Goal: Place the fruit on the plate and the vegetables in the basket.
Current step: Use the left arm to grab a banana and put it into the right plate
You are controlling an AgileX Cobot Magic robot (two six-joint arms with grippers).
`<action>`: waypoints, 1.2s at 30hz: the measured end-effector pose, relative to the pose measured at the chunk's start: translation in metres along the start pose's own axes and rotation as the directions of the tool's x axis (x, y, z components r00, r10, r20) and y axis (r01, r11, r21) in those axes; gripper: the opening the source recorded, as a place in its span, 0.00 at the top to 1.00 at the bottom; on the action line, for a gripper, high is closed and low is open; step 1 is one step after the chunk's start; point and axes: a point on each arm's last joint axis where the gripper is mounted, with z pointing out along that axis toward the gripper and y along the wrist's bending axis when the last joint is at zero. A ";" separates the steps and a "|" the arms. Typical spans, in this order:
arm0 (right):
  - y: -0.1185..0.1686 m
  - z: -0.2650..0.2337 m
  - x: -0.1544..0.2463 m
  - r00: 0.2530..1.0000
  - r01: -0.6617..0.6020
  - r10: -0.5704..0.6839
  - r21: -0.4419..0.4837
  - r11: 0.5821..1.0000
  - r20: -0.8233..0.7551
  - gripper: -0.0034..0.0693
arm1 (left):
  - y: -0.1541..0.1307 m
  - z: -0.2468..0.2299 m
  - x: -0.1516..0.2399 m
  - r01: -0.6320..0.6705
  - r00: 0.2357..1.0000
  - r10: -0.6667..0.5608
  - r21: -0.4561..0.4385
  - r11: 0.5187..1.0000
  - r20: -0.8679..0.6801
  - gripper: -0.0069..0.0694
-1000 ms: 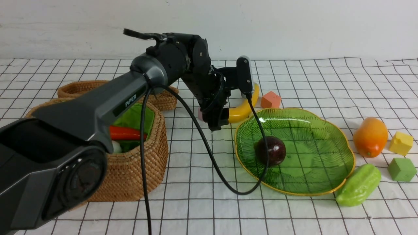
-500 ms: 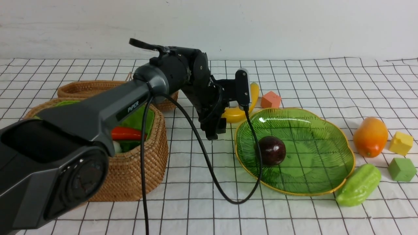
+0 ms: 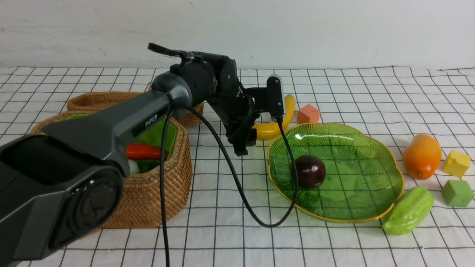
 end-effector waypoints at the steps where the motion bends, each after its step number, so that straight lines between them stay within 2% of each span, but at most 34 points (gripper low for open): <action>1: 0.000 0.000 0.000 1.000 0.000 0.000 0.000 1.000 0.000 0.66 | 0.001 -0.004 -0.001 0.047 0.999 -0.047 0.002 0.999 0.000 0.44; 3: 0.000 0.000 0.000 1.000 0.000 0.000 -0.001 1.000 0.000 0.66 | 0.001 -0.016 -0.003 0.179 0.984 -0.179 0.020 0.984 -0.014 0.46; 4: 0.000 0.000 0.000 1.000 0.000 0.000 -0.001 1.000 0.000 0.66 | 0.002 -0.017 -0.003 0.179 0.984 -0.179 0.023 0.984 -0.015 0.46; 5: 0.000 0.000 0.000 1.000 -0.001 0.001 -0.003 1.000 0.000 0.66 | 0.003 -0.025 -0.003 0.271 0.962 -0.271 0.019 0.962 -0.031 0.50; 6: 0.000 0.000 0.000 1.000 0.000 0.000 -0.003 1.000 0.001 0.66 | 0.005 -0.035 -0.004 0.295 0.955 -0.295 0.010 0.955 -0.045 0.54; 7: 0.000 0.000 0.000 1.000 0.000 0.000 -0.003 1.000 0.001 0.66 | 0.005 -0.037 -0.003 0.296 0.954 -0.295 0.012 0.955 -0.050 0.55; 10: 0.000 0.000 -0.001 1.000 0.003 -0.003 -0.004 1.000 0.007 0.66 | 0.016 -0.059 0.001 0.279 0.959 -0.280 -0.029 0.960 -0.050 0.70; 14: 0.000 0.000 -0.001 1.000 0.003 -0.003 -0.004 1.000 0.011 0.66 | 0.044 -0.080 0.011 0.353 0.935 -0.345 -0.117 0.928 0.089 0.89; 17: 0.000 0.000 -0.001 1.000 0.003 -0.003 -0.004 1.000 0.016 0.66 | 0.053 -0.083 0.019 0.359 0.932 -0.346 -0.135 0.924 0.110 0.93; 20: 0.000 0.000 -0.002 1.000 0.003 -0.003 -0.004 1.000 0.017 0.66 | 0.047 -0.073 0.021 0.263 0.963 -0.257 -0.094 0.960 0.075 0.92; 23: 0.000 0.000 -0.002 1.000 0.003 -0.003 -0.004 1.000 0.017 0.66 | 0.039 -0.064 0.014 0.195 0.977 -0.191 -0.039 0.980 0.099 0.86; 26: 0.000 0.000 -0.001 1.000 0.003 -0.003 -0.004 1.000 0.016 0.66 | 0.032 -0.057 0.003 0.119 0.980 -0.118 0.002 0.993 0.162 0.71; 27: 0.000 0.000 -0.001 1.000 0.003 -0.003 -0.004 1.000 0.016 0.66 | 0.030 -0.055 0.000 0.096 0.979 -0.096 0.008 0.995 0.180 0.62; 28: 0.000 0.000 -0.001 1.000 0.003 -0.003 -0.004 1.000 0.016 0.66 | 0.030 -0.055 0.000 0.092 0.979 -0.092 0.010 0.996 0.183 0.62; 29: 0.000 0.000 -0.001 1.000 0.003 -0.003 -0.004 1.000 0.015 0.66 | 0.029 -0.052 -0.001 0.065 0.978 -0.066 0.010 0.998 0.199 0.49; 30: 0.000 0.000 -0.001 1.000 0.003 -0.003 -0.005 1.000 0.014 0.66 | 0.028 -0.048 0.000 0.055 0.979 -0.056 0.014 0.998 0.198 0.41; 31: 0.001 0.000 -0.001 1.000 0.002 -0.002 -0.006 1.000 0.013 0.66 | 0.028 -0.047 0.000 0.051 0.979 -0.053 0.015 0.999 0.198 0.38; 32: 0.001 0.000 -0.001 1.000 0.002 -0.002 -0.007 1.000 0.008 0.66 | 0.026 -0.041 0.002 0.043 0.980 -0.046 0.021 0.999 0.193 0.28; 35: 0.001 0.000 0.000 1.000 0.002 -0.002 -0.007 1.000 0.004 0.66 | 0.023 -0.027 0.006 0.033 0.982 -0.037 0.024 0.999 0.185 0.13; 36: 0.001 0.000 0.000 1.000 0.002 -0.002 -0.007 1.000 0.004 0.66 | 0.022 -0.021 0.007 0.025 0.983 -0.029 0.026 0.999 0.181 0.11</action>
